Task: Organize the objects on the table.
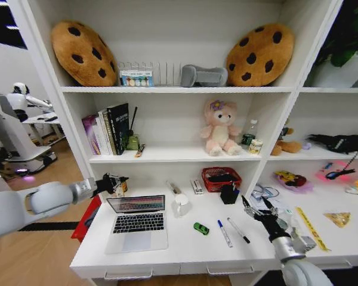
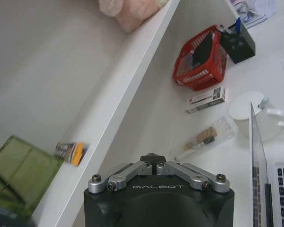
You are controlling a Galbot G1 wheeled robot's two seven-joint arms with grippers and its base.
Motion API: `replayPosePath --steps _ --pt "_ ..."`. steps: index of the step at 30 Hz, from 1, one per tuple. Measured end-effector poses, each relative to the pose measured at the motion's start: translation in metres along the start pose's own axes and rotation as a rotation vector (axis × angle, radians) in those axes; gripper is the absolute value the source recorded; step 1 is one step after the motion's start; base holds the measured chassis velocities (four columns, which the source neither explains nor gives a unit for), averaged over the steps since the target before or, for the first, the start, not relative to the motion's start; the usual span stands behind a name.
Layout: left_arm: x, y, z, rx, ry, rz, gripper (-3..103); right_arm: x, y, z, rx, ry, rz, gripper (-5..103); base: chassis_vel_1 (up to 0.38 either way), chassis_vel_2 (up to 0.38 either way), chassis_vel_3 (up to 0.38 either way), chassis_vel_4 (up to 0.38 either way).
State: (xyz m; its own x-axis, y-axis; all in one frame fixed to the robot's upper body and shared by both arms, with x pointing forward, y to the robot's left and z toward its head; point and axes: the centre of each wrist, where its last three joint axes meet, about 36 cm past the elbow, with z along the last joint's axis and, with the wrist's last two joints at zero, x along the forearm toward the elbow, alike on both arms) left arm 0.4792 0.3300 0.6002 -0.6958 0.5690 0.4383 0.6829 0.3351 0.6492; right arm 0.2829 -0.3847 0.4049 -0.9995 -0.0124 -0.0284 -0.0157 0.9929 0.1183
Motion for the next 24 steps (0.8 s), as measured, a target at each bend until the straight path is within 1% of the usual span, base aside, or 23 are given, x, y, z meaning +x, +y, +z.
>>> replayPosePath --steps 1,2,5,6,9,11,13,15,17,18,21,22,24 --pt "-0.007 -0.001 -0.002 -0.004 -0.003 0.016 0 0.001 0.0 0.0 0.0 0.001 0.002 100 0.0 0.0 0.0 0.0" --pt "-0.007 -0.001 -0.002 -0.004 -0.003 0.016 0 0.001 0.0 0.0 0.0 0.001 0.002 100 0.0 0.0 0.0 0.0" --pt "-0.018 -0.008 0.001 -0.032 0.014 0.068 0 0.002 -0.004 0.002 -0.002 0.006 0.017 100 0.0 0.0 0.0 0.0" --pt "-0.018 -0.008 0.001 -0.032 0.014 0.068 0 0.002 -0.004 0.002 -0.002 0.006 0.017 100 0.0 0.0 0.0 0.0" --pt "-0.025 -0.024 0.011 -0.053 0.036 0.126 0 0.0 -0.005 0.003 -0.003 0.003 0.022 100 0.0 0.0 0.0 0.0" --pt "-0.028 -0.026 0.015 -0.054 0.043 0.134 0 0.0 -0.005 0.003 -0.004 0.002 0.022 100 0.0 0.0 0.0 0.0" --pt "-0.033 -0.028 0.026 -0.042 0.072 0.14 0 0.0 -0.005 0.003 -0.005 0.002 0.023 100 0.0 0.0 0.0 0.0" --pt "-0.034 -0.028 0.031 -0.039 0.085 0.141 0 0.0 -0.005 0.004 -0.006 0.002 0.024 100 0.0 0.0 0.0 0.0" --pt "-0.03 -0.035 0.04 -0.04 0.111 0.162 0 0.0 -0.004 0.005 -0.007 0.002 0.026 100 0.0 0.0 0.0 0.0" --pt "-0.03 -0.035 0.04 -0.04 0.111 0.162 0 0.0 -0.004 0.005 -0.007 0.002 0.026 100 0.0 0.0 0.0 0.0" --pt "-0.014 -0.053 0.044 -0.023 0.13 0.195 0 -0.002 -0.004 0.006 -0.011 0.0 0.03 100 0.0 0.0 0.0 0.0" --pt "-0.014 -0.053 0.044 -0.023 0.13 0.195 0 -0.002 -0.004 0.006 -0.011 0.0 0.03 100 0.0 0.0 0.0 0.0" --pt "0.001 -0.07 0.045 0.003 0.141 0.211 0 -0.004 -0.002 0.007 -0.015 -0.001 0.03 100 0.0 0.0 0.0 0.0"
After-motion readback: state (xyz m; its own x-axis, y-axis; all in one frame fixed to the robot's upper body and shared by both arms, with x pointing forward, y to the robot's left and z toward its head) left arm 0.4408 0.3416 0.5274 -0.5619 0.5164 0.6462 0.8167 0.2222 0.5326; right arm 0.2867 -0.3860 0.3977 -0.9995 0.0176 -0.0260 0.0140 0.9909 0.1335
